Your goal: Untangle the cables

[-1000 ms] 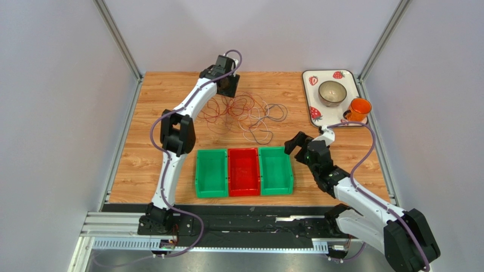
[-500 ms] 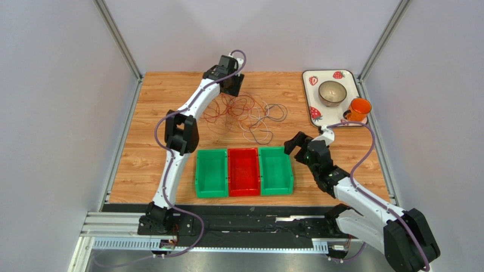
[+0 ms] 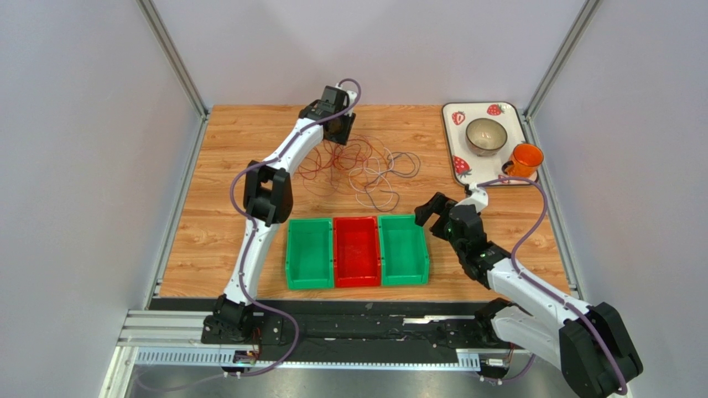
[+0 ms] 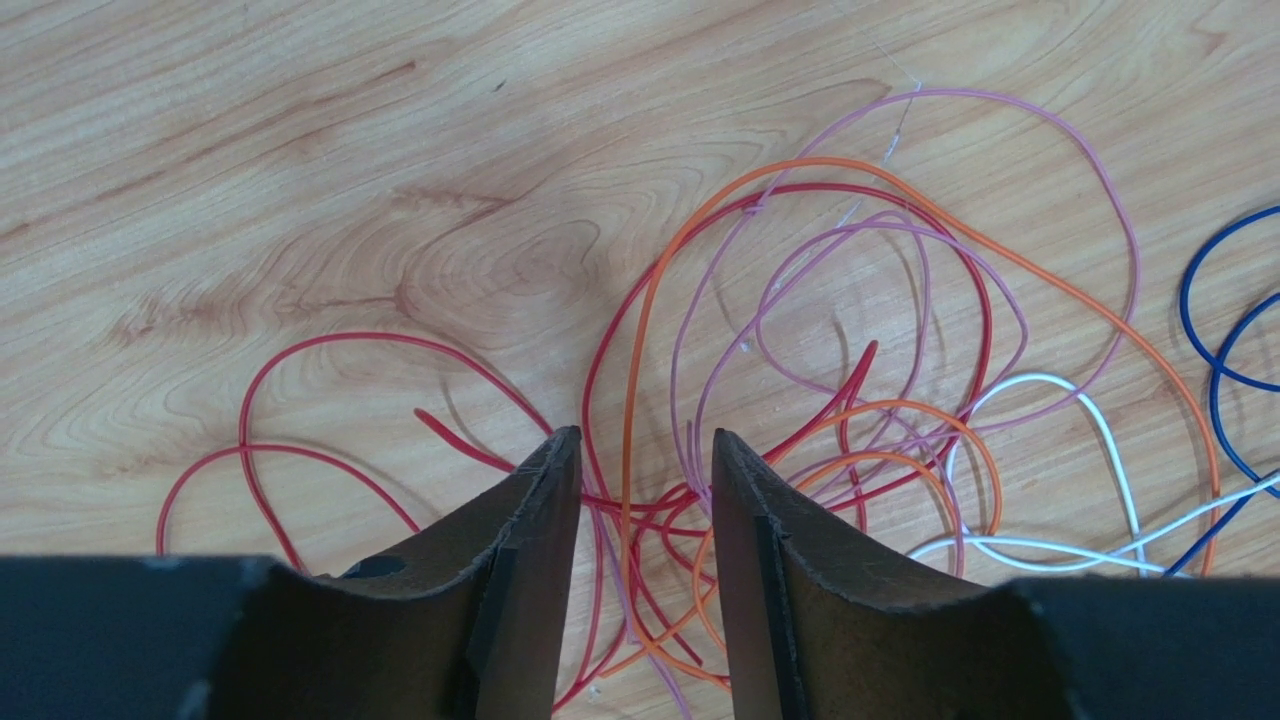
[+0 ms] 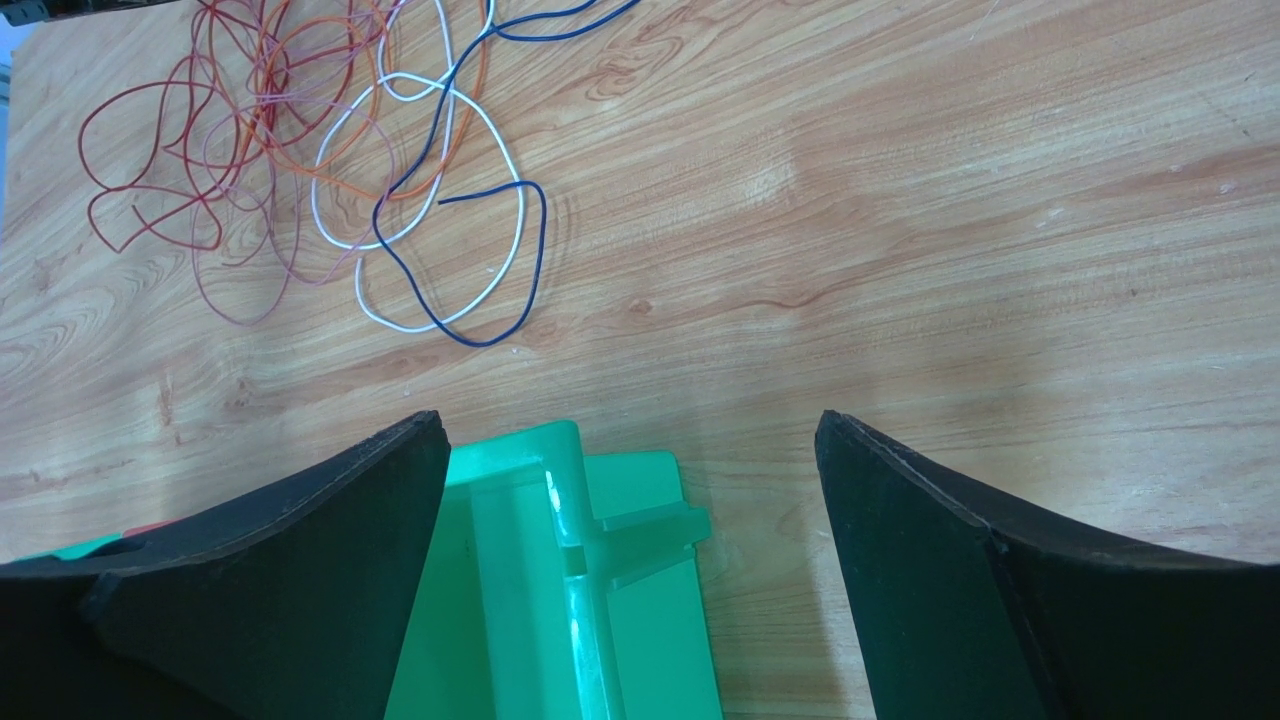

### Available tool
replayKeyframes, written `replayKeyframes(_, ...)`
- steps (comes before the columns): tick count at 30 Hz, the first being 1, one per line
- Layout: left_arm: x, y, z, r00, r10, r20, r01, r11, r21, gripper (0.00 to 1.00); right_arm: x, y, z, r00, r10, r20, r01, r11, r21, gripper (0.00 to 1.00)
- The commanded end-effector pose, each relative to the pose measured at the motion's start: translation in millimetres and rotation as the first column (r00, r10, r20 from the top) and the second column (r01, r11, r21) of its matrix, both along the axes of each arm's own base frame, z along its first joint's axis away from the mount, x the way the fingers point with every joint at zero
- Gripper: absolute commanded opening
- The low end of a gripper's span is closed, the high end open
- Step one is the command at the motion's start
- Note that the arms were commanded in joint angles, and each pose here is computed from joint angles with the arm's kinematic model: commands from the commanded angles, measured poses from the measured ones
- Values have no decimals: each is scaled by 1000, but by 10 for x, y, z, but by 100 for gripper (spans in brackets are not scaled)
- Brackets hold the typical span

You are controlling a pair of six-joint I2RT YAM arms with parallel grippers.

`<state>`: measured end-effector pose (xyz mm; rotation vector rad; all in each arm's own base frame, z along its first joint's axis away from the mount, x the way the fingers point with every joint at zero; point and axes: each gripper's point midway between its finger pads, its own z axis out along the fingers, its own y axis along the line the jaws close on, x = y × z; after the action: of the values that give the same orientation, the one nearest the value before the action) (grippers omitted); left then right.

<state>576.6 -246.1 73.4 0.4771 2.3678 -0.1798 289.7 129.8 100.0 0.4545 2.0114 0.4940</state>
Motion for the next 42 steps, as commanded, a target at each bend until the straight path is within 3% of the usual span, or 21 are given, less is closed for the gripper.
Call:
replayKeyframes(1,108,-93,212,998,-11,66,13,999,-34,42,139,58,275,997,1,77,-4,1000,28,97)
replayKeyframes(38,92,11,-42,998,56,20,-56,998,5,34,147,61,270,997,3,73,-5,1000,31,97)
replayKeyframes(41,70,11,-74,998,61,6,-61,998,3,24,147,58,266,997,3,73,-5,999,31,97)
replayKeyframes(42,72,17,-60,998,66,9,-66,998,3,14,147,58,266,997,4,73,-6,1000,30,97)
